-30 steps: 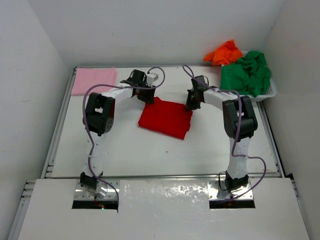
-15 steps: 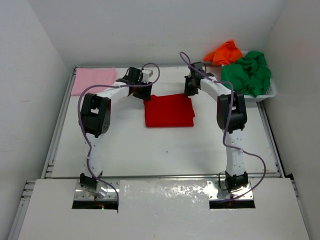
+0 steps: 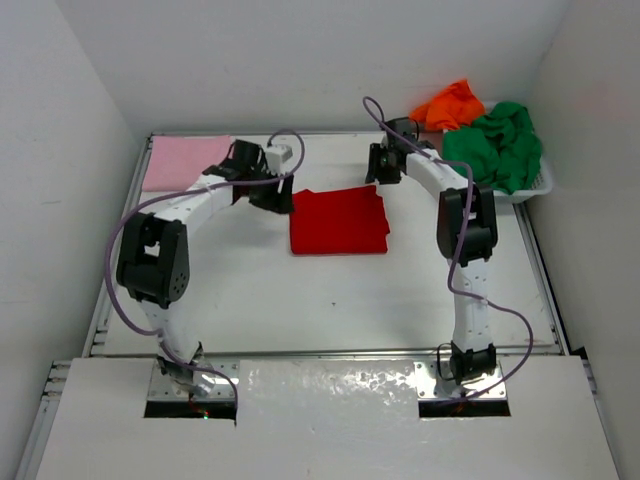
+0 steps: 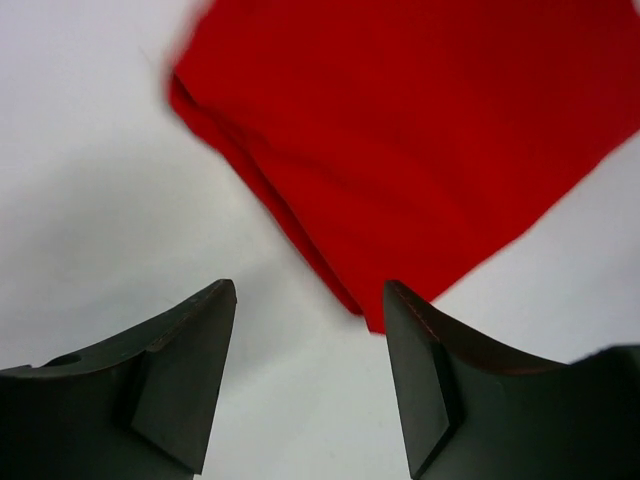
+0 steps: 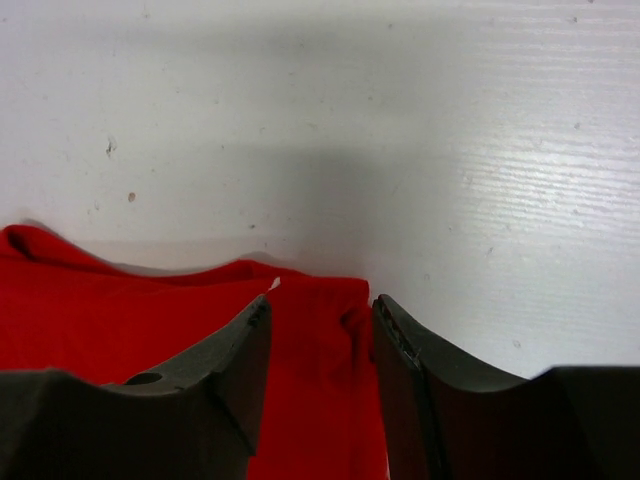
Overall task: Fold and stack the t-shirts
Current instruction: Smooth out wrinkles on the folded tshirt, then put the neatly folded tshirt into the corner of the board with the left arm
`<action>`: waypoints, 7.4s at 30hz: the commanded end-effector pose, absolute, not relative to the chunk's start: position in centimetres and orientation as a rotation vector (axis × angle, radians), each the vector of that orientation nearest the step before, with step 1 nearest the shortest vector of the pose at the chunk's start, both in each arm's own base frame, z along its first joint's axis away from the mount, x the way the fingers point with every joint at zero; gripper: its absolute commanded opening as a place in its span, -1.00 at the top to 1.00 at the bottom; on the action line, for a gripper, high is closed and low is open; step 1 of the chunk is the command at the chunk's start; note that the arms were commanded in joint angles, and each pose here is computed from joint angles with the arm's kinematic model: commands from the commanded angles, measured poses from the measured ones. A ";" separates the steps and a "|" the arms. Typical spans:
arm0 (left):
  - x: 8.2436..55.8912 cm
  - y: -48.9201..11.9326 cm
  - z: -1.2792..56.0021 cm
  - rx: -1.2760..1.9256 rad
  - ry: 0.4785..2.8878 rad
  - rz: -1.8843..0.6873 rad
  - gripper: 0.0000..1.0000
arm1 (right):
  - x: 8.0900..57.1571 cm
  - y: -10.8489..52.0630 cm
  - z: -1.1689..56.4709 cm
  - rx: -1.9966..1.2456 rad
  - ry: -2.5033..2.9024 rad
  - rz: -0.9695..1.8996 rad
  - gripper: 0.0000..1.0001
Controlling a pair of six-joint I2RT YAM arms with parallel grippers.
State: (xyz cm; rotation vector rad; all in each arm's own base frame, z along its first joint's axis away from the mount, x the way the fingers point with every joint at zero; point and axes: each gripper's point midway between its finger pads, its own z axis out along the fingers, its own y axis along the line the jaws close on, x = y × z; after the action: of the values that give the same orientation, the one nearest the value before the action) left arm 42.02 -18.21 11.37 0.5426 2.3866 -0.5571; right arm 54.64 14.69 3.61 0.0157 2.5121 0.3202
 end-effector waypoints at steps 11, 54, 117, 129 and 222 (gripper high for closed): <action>37.1 -20.6 3.6 0.521 2.546 -0.714 -0.11 | 55.9 16.1 0.0 0.098 2.485 0.490 0.25; 32.8 -18.0 1.8 0.920 2.562 -0.700 1.00 | 54.7 24.6 13.1 -0.405 2.181 0.665 -0.47; 33.1 -18.0 2.1 0.897 2.550 -0.680 1.00 | 48.8 34.9 1.0 -0.634 2.394 0.928 0.51; 31.9 -17.2 1.4 0.929 2.572 -0.653 1.00 | 54.6 33.7 3.4 -0.322 2.303 0.723 1.00; 33.5 -21.4 -5.2 0.235 2.910 -0.878 -0.64 | 33.7 16.5 0.0 0.169 2.604 0.537 -0.24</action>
State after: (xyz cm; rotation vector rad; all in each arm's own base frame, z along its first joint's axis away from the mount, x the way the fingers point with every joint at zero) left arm 40.17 -21.44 2.27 0.3065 2.6074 -0.8278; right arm 33.40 15.81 0.04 0.1478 2.6326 0.4855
